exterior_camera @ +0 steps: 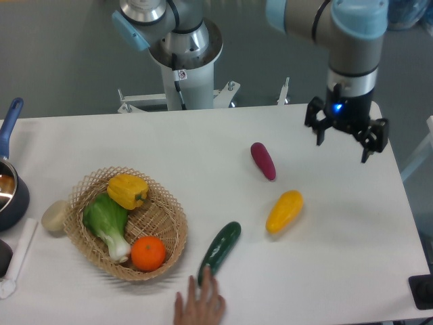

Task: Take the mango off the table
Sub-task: 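Move the open gripper over the table toward the yellow mango, then lower the open gripper down around the yellow mango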

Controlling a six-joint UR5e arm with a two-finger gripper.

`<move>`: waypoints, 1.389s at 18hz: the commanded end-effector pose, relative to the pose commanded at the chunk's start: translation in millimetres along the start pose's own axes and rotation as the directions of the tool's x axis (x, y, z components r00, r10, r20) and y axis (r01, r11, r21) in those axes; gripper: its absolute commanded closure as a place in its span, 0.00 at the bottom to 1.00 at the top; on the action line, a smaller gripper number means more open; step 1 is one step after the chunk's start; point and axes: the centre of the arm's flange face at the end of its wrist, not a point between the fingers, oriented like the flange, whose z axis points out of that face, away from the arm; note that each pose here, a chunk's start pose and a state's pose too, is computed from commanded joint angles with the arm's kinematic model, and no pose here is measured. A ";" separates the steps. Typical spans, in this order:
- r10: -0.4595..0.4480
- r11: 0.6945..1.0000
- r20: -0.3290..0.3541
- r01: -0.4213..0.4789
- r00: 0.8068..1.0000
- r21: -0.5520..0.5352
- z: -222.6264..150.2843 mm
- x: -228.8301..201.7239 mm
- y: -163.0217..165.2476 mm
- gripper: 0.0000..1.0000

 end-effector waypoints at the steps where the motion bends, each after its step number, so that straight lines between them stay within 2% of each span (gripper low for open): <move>1: -0.035 0.999 0.012 0.035 0.999 0.007 6.5 1.5 -1.2 0.00; 5: -0.030 0.999 0.014 0.030 0.999 0.012 30.1 14.8 -7.7 0.00; 9: -0.017 1.000 -0.031 0.017 0.999 -0.008 55.6 27.2 -13.4 0.00; 16: 0.058 0.998 -0.112 -0.062 0.992 -0.033 109.2 46.0 -29.4 0.00; 25: 0.090 0.992 -0.165 -0.102 0.982 -0.068 153.9 58.6 -42.9 0.00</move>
